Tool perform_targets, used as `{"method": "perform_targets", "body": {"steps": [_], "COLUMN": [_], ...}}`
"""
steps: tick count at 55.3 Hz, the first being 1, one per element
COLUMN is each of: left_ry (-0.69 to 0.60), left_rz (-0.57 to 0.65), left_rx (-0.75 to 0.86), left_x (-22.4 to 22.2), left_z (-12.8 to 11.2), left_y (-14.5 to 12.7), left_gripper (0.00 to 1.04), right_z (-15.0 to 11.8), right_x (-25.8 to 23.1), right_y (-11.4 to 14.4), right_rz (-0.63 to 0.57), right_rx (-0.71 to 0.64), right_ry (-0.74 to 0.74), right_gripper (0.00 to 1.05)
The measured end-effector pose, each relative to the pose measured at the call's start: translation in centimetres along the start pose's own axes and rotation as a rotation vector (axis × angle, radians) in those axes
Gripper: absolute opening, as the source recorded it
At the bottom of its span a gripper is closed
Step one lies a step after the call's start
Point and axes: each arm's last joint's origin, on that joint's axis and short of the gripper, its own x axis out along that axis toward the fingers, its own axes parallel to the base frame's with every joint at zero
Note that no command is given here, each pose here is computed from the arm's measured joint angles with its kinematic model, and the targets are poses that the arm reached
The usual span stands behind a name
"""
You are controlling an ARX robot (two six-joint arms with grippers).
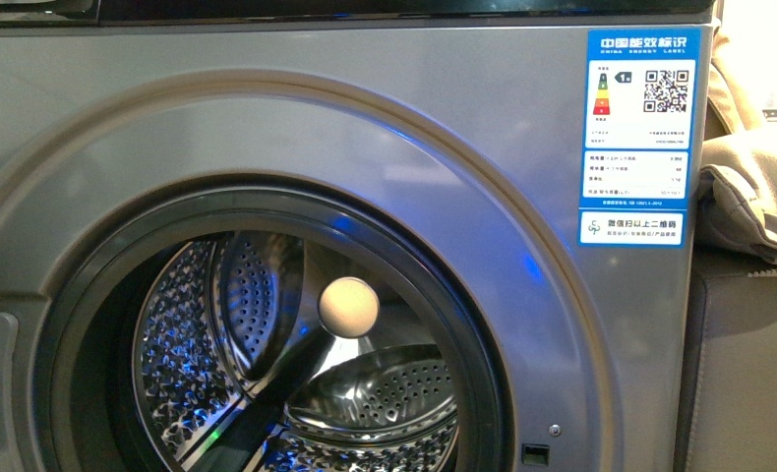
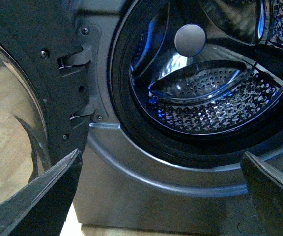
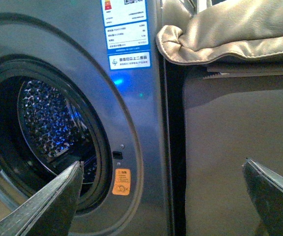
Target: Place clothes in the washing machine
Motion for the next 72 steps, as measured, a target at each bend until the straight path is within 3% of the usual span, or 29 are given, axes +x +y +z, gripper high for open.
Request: {"method": "perform_targets", "body": {"steps": [17, 32, 41, 51, 61, 72], "left_ry": [0.000, 0.000, 0.000, 0.000, 0.000, 0.000], "left_rz": [0.000, 0.000, 0.000, 0.000, 0.000, 0.000], "left_rx": [0.000, 0.000, 0.000, 0.000, 0.000, 0.000], "left_x": [0.0, 0.0, 0.0, 0.0, 0.0, 0.0], "left_z": [0.0, 0.0, 0.0, 0.0, 0.0, 0.0], "left_y": [0.0, 0.0, 0.0, 0.0, 0.0, 0.0], "left_gripper": [0.98, 0.98, 0.98, 0.98, 0.98, 0.98], "right_z": [1.0, 6.5, 9.7, 11.3, 8.6, 0.3], "right_x": [0.2, 1.4, 2.3, 3.6, 4.4, 3.4], "right_y": [-1.3, -4.0, -8.2, -14.7, -19.8, -23.1], "right_rz": [0.004, -0.015, -0.108, -0.304, -0.487, -0.594], "right_rx": [0.008, -0.094, -0.072, 0.085, 0.212, 0.227], "right_ry": [-0.020, -0.109, -0.062, 0.122, 0.419, 0.741], "right_gripper": [0.97, 0.97, 0.97, 0.97, 0.97, 0.97]}}
